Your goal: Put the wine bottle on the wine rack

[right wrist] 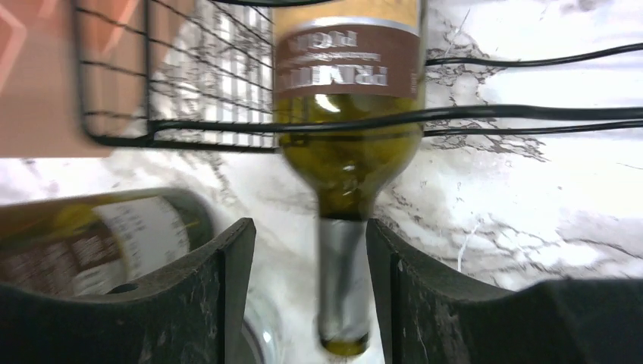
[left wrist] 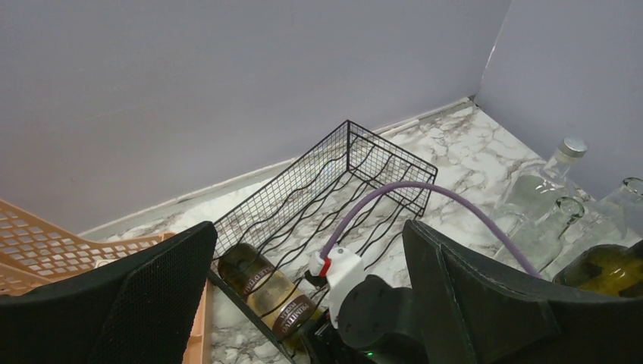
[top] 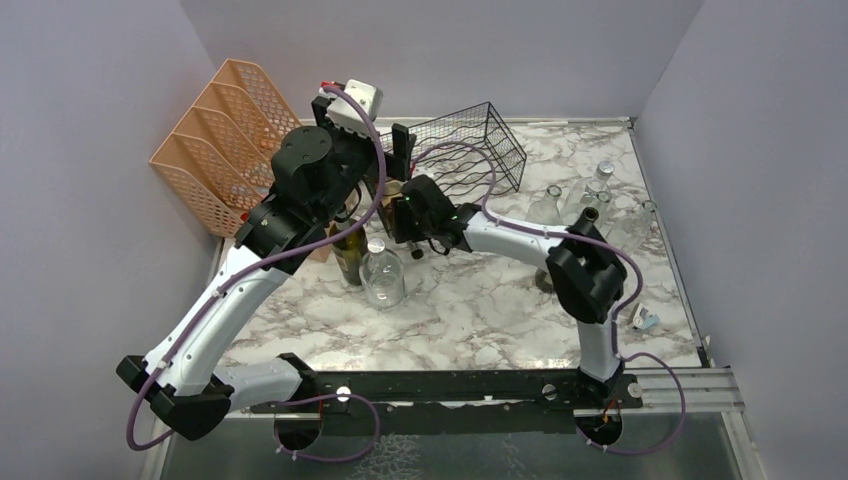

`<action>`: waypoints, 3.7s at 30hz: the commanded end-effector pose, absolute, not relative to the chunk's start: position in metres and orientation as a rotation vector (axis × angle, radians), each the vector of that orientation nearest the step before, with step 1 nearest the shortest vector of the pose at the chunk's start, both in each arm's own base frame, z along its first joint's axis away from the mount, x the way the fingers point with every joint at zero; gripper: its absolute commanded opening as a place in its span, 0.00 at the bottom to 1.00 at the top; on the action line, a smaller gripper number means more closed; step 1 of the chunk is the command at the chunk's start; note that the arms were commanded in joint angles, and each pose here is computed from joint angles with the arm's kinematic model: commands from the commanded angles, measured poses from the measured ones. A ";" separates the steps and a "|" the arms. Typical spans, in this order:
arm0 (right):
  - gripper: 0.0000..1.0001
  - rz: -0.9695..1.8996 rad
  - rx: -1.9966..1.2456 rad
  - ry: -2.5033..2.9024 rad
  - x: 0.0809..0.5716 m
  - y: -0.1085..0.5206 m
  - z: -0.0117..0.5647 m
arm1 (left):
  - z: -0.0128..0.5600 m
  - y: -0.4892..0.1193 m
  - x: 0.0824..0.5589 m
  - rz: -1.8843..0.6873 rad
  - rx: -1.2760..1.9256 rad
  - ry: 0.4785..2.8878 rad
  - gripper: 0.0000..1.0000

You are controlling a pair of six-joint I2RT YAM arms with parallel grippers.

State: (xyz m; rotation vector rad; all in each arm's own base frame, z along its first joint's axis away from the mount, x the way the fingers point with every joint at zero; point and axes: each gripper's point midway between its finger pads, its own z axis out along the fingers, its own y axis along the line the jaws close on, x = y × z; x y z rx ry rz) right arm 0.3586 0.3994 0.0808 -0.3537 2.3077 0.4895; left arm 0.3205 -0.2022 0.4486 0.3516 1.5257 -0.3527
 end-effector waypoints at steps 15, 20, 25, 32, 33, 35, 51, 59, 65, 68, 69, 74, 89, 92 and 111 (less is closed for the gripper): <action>0.61 0.464 -0.444 2.128 0.297 0.308 0.214 | 0.459 -0.181 0.282 -0.423 0.332 1.495 0.99; 0.61 0.403 -0.404 2.090 0.285 0.276 0.253 | 0.452 -0.182 0.263 -0.501 0.350 1.497 0.99; 0.62 0.146 -0.235 2.003 0.291 0.212 0.298 | 0.434 -0.194 0.248 -0.604 0.407 1.522 0.99; 0.63 -0.209 -0.016 1.982 0.309 0.138 0.323 | 0.418 -0.211 0.233 -0.719 0.478 1.541 0.99; 0.63 -0.230 0.011 1.982 0.312 0.129 0.325 | 0.416 -0.211 0.232 -0.723 0.481 1.543 0.99; 0.63 -0.246 0.057 1.977 0.319 0.112 0.328 | 0.413 -0.211 0.231 -0.730 0.477 1.547 0.99; 0.52 -0.191 0.126 2.100 0.349 0.084 0.278 | 0.414 -0.227 0.204 -0.882 0.585 1.473 0.99; 0.48 -0.147 0.100 2.183 0.344 0.088 0.252 | 0.404 -0.234 0.198 -0.937 0.605 1.464 0.99; 0.34 -0.120 0.057 2.198 0.344 0.093 0.251 | 0.397 -0.239 0.196 -0.966 0.621 1.483 0.99; 0.21 -0.095 0.028 2.211 0.343 0.098 0.253 | 0.399 -0.240 0.194 -0.984 0.624 1.483 0.99; 0.17 -0.090 0.021 2.213 0.344 0.099 0.254 | 0.399 -0.241 0.194 -0.987 0.624 1.484 0.99; 0.01 -0.037 -0.060 2.195 0.346 0.109 0.267 | 0.397 -0.249 0.195 -1.031 0.635 1.489 0.99; 0.01 0.260 -0.238 2.120 0.336 0.152 0.307 | 0.367 -0.287 0.231 -1.049 0.660 1.483 0.96; 0.01 0.305 -0.221 2.123 0.329 0.155 0.311 | 0.355 -0.299 0.235 -1.050 0.665 1.481 0.96; 0.01 0.470 -0.265 2.021 0.304 0.167 0.340 | 0.281 -0.355 0.260 -0.758 0.827 1.419 0.95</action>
